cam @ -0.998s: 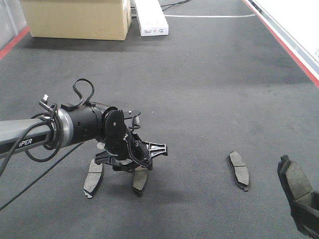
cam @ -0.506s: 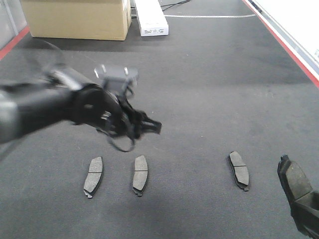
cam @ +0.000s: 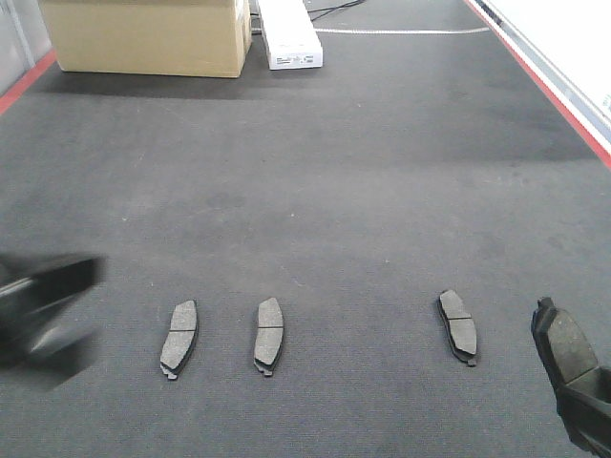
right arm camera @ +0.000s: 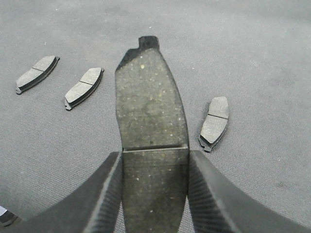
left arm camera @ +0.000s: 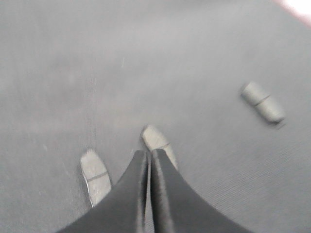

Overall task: Move and align brake pads A on conveyor
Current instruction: 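Open the left gripper and withdraw it from the placed pad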

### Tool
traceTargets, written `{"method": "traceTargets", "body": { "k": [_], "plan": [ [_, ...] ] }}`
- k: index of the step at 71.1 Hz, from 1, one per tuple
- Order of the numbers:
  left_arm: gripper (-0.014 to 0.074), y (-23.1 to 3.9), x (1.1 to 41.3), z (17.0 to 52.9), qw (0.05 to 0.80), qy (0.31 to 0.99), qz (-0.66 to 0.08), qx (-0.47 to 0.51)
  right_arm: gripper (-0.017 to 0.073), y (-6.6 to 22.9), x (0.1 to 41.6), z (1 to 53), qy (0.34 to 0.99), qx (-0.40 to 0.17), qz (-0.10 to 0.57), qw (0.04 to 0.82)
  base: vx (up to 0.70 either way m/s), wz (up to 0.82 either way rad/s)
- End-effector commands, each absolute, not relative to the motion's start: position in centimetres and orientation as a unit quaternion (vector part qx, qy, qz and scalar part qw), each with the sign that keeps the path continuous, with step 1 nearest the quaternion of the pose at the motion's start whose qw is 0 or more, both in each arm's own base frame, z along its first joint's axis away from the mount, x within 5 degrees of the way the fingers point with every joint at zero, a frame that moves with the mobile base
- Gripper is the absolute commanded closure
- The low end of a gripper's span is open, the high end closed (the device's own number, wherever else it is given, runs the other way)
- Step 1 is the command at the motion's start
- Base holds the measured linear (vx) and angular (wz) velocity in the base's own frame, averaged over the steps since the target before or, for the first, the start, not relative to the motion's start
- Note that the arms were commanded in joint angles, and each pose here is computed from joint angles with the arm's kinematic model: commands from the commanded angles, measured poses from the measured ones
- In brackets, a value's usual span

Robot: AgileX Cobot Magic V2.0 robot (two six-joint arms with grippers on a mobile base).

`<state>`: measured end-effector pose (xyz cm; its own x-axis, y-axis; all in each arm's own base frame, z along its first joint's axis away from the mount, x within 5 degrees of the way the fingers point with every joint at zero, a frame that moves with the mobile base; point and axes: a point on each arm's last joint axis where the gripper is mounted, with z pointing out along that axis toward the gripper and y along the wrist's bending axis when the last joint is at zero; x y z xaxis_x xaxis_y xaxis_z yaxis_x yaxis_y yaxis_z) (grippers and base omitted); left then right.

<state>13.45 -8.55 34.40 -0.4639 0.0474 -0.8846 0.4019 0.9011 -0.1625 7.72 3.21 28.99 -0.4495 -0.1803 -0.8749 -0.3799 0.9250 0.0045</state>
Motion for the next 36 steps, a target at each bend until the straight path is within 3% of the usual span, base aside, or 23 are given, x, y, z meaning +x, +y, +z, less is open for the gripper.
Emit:
{"method": "traceTargets", "body": {
  "k": [1,18,36],
  "plan": [
    [0.0601,-6.5,10.3,35.9,0.582,0.771,-0.222,0.132,0.0517,3.3,8.0,30.7,0.814,-0.163,0.106,0.547,0.0,0.0],
    [0.0601,-2.6,5.3,33.4,0.622,0.739,-0.231,0.12,0.0517,3.3,8.0,30.7,0.814,-0.163,0.106,0.547,0.0,0.0],
    [0.0601,-2.2,4.8,32.3,0.627,0.735,-0.223,0.129,0.0517,3.3,8.0,30.7,0.814,-0.163,0.106,0.547,0.0,0.0]
  ]
}}
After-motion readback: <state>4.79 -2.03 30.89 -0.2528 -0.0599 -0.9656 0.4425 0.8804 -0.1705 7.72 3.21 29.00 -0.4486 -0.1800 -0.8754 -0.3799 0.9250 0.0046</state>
